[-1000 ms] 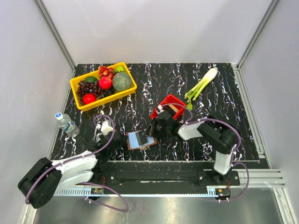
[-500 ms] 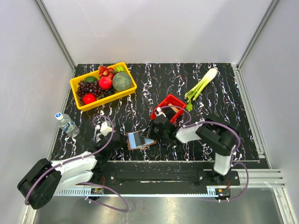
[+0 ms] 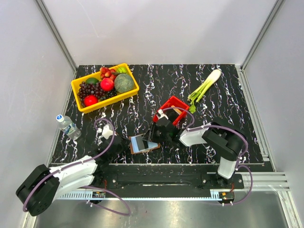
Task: Put the credit cards into the card holder
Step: Insert the credit card into the card holder.
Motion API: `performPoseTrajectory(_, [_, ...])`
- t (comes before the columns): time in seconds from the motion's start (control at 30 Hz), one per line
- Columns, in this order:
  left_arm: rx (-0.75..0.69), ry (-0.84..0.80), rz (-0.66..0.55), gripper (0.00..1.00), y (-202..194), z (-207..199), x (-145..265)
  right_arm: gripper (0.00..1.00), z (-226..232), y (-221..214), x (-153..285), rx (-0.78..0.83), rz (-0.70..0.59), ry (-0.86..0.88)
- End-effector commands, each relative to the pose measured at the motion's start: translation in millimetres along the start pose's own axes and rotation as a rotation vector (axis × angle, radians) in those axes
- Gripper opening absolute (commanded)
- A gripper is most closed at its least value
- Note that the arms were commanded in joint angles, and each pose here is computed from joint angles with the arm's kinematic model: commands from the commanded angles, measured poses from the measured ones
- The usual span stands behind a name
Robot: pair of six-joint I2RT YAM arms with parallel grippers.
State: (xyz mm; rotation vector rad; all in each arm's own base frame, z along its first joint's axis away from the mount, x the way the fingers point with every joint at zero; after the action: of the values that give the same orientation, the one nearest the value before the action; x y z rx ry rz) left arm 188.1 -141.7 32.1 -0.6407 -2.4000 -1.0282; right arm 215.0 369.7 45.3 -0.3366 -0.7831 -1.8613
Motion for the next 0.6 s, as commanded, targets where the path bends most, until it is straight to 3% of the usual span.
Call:
performPoseTrajectory(0.0, [-0.027,0.05,0.034,0.0,-9,18,5,0.36,-22,-2,15,0.064,-0.019,-0.116])
performPoseTrajectory(0.13, [-0.025,0.05,0.027,0.0,-8,19,6,0.35,-20,-2,12,0.078,0.002,-0.12])
performPoseTrajectory(0.3, [-0.026,0.04,0.036,0.0,-9,16,4,0.11,-16,-10,4,0.091,0.055,-0.087])
performPoseTrajectory(0.43, [-0.026,0.029,0.041,0.0,-10,13,3,0.0,-10,-14,-3,0.113,0.109,-0.05])
performPoseTrajectory(0.57, [-0.026,0.023,0.045,0.0,-10,12,3,0.0,-6,-20,-7,0.125,0.146,-0.02])
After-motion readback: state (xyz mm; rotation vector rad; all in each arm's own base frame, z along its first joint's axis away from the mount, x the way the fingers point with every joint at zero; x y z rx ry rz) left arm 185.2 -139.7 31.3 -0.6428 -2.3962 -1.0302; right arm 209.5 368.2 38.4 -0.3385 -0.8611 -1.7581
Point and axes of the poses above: each gripper's point midway between its finger pads, its own x axis back along the fingers, its own z axis along the line the jaws close on, y = z × x, the point moved 3 cm from there along x, back along the fingers, and after that the axes turned 1 degree about -x, right-handed, at the moved point
